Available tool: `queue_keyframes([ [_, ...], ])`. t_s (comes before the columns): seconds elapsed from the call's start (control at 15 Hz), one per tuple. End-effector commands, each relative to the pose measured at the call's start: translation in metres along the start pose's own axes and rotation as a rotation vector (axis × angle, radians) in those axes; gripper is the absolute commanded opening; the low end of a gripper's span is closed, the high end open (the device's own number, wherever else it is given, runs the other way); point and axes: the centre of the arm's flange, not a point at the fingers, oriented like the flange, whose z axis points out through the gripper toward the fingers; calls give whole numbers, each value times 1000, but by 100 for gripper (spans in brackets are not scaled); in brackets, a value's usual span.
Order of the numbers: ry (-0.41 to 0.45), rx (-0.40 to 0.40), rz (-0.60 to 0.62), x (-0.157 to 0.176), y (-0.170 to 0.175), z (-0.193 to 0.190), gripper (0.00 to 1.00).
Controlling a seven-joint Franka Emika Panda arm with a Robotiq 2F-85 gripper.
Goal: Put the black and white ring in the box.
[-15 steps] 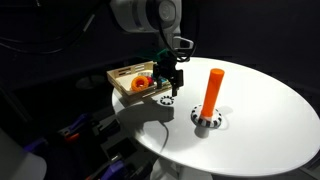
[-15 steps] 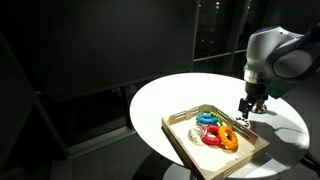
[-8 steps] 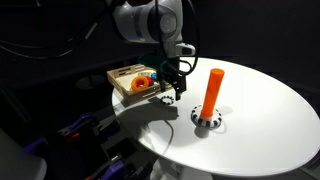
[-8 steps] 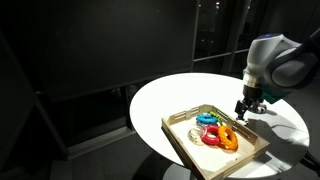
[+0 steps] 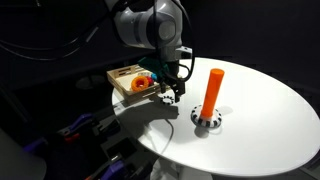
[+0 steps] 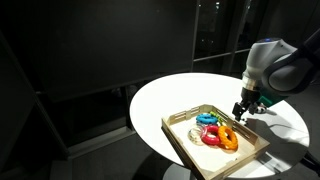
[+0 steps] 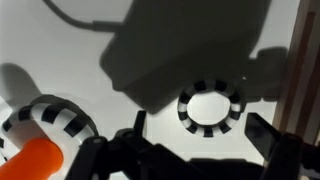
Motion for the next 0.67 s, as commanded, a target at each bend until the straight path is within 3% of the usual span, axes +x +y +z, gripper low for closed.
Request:
queue_keyframes([
  [0.0, 11, 2, 8, 0, -5, 2, 100],
  [0.6, -6, -13, -2, -1, -10, 12, 100],
])
